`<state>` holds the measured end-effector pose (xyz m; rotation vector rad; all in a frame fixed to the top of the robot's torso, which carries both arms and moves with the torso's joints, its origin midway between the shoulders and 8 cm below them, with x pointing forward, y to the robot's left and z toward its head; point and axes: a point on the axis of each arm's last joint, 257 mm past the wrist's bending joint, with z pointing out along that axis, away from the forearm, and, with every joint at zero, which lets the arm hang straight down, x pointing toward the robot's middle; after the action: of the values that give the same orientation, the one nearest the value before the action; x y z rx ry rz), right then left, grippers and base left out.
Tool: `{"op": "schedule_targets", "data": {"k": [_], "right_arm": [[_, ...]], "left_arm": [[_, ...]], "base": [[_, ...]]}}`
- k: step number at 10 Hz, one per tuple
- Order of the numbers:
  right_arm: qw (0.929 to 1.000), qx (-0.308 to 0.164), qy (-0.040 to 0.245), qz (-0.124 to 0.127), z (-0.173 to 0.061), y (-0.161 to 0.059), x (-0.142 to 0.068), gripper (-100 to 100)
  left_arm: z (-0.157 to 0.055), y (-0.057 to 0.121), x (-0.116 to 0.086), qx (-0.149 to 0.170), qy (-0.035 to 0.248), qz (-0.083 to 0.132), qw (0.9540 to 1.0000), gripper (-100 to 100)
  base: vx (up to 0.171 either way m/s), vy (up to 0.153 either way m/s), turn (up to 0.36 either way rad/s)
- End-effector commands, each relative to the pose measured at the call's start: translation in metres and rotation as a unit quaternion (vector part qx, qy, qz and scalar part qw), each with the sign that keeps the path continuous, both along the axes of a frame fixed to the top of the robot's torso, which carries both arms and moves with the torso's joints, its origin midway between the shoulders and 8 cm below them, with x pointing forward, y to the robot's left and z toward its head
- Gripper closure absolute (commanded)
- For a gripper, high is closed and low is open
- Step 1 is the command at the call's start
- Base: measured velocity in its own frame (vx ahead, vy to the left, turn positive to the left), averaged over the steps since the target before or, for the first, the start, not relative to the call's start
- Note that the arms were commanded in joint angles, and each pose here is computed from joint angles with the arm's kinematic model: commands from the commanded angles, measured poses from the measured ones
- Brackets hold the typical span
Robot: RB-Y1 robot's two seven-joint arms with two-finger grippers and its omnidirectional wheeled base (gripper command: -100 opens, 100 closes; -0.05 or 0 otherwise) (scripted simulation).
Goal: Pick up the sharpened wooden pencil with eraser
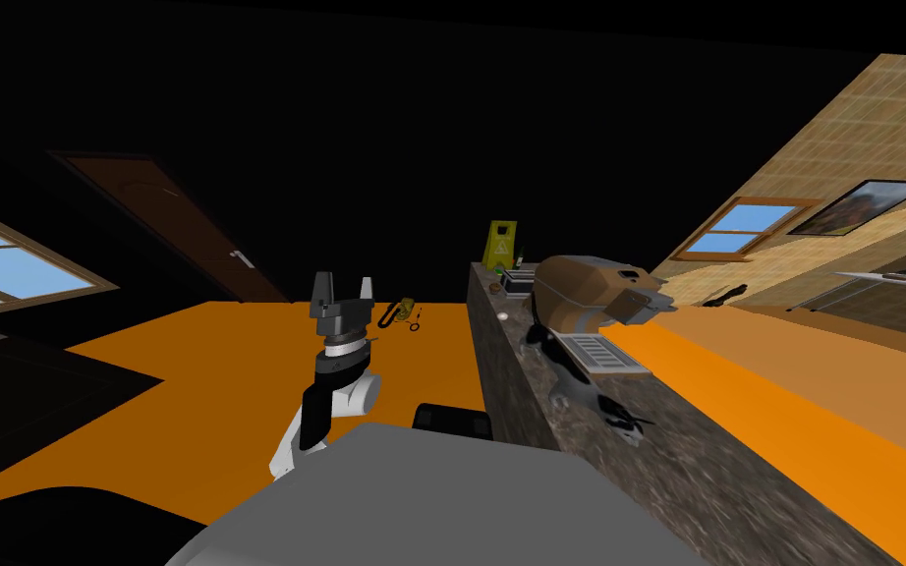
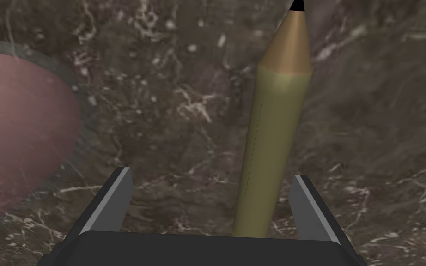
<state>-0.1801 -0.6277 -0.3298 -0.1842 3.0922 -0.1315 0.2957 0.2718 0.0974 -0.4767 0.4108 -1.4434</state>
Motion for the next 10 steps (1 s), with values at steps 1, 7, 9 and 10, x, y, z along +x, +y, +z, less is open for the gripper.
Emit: {"op": "schedule_targets", "data": {"k": [1,7,9,10], "right_arm": [[1.0,-0.001,0.002,0.003,0.001,-0.006,-0.007,-100],[1.0,-0.007,0.005,0.004,-0.001,-0.021,-0.032,-100],[0.9999,0.003,-0.004,0.013,-0.009,-0.017,-0.033,-100],[1.0,-0.005,0.004,0.004,-0.005,-0.023,-0.043,-100]], "left_arm": [[0.0,0.0,0.0,0.0,0.0,0.0,1.0,0],[0.0,0.0,0.0,0.0,0.0,0.0,1.0,0],[0.0,0.0,0.0,0.0,0.0,0.0,1.0,0],[0.0,0.0,0.0,0.0,0.0,0.0,1.0,0]], "base": [[0.048,0.013,-0.002],[0.039,0.012,-0.001],[0.033,0.011,0.0],[0.048,0.016,-0.002]]}}
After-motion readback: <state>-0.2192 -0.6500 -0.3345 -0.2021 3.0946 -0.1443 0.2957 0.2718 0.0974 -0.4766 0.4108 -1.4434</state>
